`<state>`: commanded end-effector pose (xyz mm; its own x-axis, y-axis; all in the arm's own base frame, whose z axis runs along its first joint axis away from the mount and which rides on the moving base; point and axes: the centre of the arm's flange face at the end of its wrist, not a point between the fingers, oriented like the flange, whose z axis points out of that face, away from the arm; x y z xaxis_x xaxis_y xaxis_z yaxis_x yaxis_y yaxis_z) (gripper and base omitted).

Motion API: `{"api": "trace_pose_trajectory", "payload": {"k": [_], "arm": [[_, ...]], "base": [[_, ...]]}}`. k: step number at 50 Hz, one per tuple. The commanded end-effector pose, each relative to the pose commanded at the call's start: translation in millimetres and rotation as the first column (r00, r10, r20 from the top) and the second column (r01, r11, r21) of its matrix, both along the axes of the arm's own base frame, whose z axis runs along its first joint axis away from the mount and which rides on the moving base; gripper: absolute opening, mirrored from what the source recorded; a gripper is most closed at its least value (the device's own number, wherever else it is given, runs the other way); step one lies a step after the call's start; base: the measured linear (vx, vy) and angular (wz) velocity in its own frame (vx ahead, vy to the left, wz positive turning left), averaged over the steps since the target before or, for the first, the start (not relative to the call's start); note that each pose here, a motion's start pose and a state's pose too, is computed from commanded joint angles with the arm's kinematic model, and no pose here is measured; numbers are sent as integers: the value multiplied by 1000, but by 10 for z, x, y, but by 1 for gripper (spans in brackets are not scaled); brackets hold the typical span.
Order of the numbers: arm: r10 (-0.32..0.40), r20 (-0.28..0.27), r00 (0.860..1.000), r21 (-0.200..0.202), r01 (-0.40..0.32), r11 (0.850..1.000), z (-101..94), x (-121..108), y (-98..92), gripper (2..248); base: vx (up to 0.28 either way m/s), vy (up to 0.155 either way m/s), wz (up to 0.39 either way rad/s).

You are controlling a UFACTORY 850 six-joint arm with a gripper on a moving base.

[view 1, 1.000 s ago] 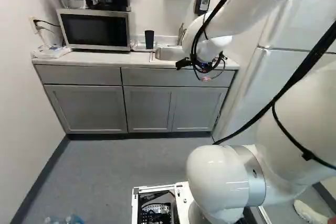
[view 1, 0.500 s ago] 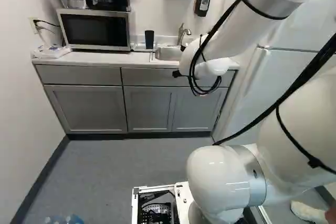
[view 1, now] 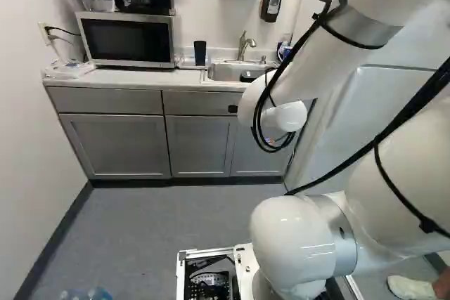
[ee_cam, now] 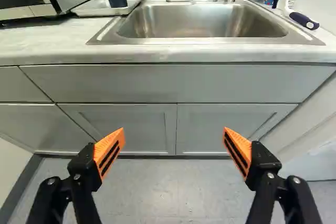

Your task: Rinse the cup and place it in the tray

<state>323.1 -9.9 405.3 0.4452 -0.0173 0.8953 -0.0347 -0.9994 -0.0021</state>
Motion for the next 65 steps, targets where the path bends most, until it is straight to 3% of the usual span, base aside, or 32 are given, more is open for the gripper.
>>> {"api": "trace_pose_trajectory", "payload": {"k": [35,65], "arm": [[26,97,995,-5,-25,1000,-303,-385,76,247],[34,129,991,-7,-34,999,-394,-524,98,247]], "base": [[0,0,0],[0,0,0]]}}
